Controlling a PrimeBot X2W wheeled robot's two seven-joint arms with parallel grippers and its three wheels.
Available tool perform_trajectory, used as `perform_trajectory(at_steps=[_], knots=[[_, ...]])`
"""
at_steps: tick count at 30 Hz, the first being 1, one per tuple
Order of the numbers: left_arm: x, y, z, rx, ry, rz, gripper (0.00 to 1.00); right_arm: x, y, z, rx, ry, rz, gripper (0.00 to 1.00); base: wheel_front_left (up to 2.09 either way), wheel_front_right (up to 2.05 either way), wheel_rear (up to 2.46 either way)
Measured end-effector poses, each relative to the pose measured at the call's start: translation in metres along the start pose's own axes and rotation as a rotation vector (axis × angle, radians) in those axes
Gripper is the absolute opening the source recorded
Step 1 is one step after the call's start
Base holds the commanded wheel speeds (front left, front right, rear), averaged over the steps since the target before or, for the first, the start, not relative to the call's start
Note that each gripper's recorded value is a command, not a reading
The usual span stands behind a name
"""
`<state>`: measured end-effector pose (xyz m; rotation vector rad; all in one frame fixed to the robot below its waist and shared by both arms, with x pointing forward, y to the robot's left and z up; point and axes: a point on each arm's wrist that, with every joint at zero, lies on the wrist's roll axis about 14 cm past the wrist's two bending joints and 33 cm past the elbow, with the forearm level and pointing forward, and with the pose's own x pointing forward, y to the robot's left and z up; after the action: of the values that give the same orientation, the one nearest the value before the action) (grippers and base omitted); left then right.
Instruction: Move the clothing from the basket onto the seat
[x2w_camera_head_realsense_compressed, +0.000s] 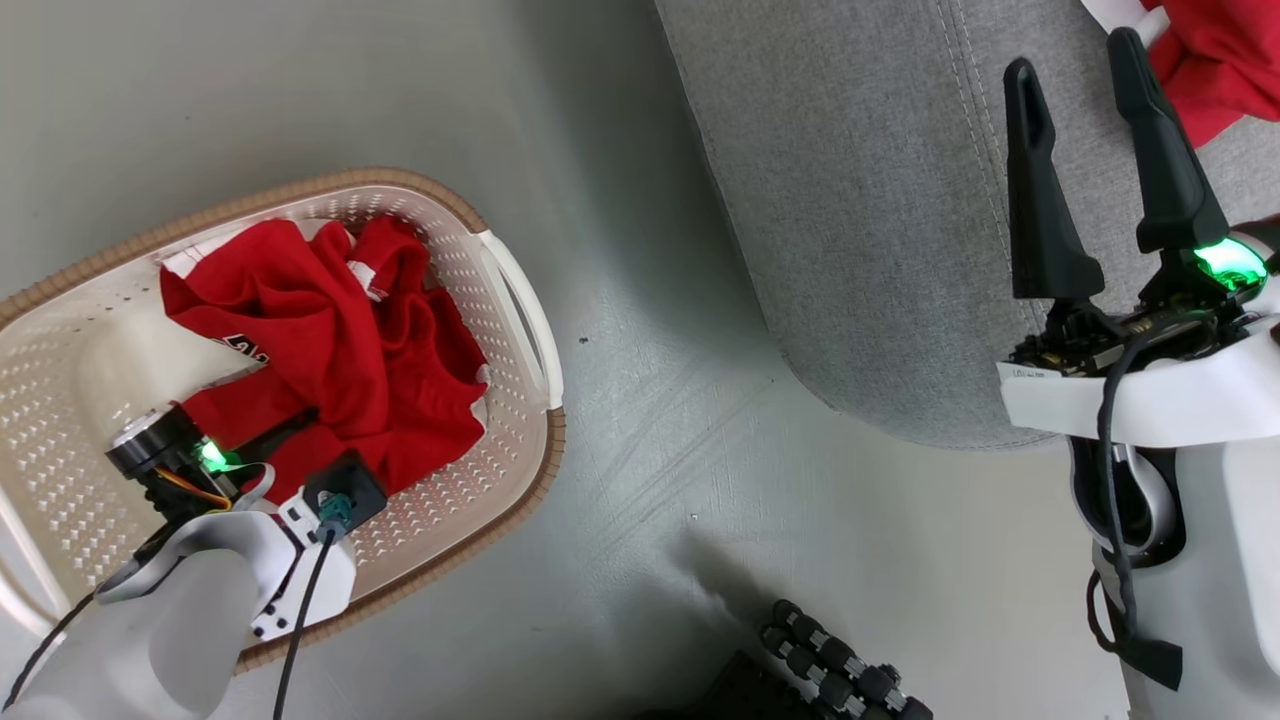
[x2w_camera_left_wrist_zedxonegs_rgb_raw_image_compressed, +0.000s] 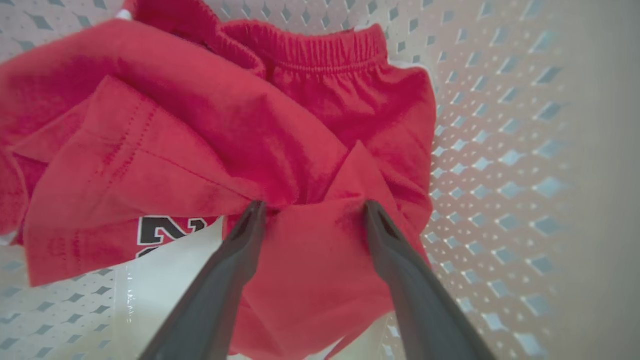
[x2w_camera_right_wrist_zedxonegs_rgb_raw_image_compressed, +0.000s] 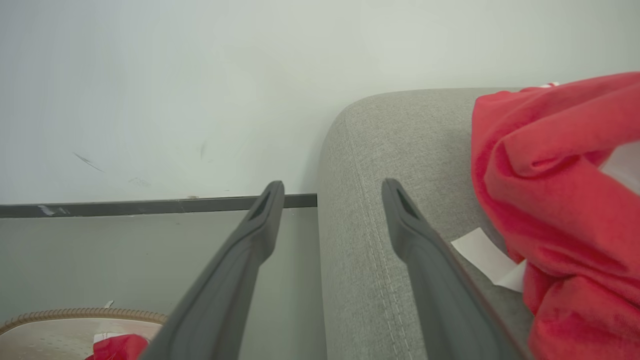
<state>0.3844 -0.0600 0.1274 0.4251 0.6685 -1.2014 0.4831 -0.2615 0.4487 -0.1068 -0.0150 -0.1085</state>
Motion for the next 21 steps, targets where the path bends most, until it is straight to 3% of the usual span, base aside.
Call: perform_trajectory(at_steps=[2,4,5,8,21], knots=[[0.002,-0.001,-0.005,0.013,0.018,-0.009,1.00,0.002,0.000,-0.001,-0.001,-0.001,0.000,1.00,0.00,0.00,0.00],[0.005,-0.001,-0.009,0.020,0.035,-0.013,0.73,0.004,-0.001,0.000,-0.002,-0.003,0.001,1.00,0.00,0.00,0.00],[0.006,0.000,-0.009,0.022,0.039,-0.012,0.47,0.004,-0.001,-0.001,-0.001,-0.003,0.000,1.00,0.00,0.00,0.00],[0.010,-0.001,-0.008,0.021,0.039,-0.012,0.00,0.004,-0.002,-0.002,-0.002,0.002,-0.002,1.00,0.00,0.00,0.00],[0.008,0.009,0.030,0.029,-0.078,0.027,0.00,0.008,-0.009,0.007,0.001,-0.028,-0.021,1.00,0.00,0.00,0.00]])
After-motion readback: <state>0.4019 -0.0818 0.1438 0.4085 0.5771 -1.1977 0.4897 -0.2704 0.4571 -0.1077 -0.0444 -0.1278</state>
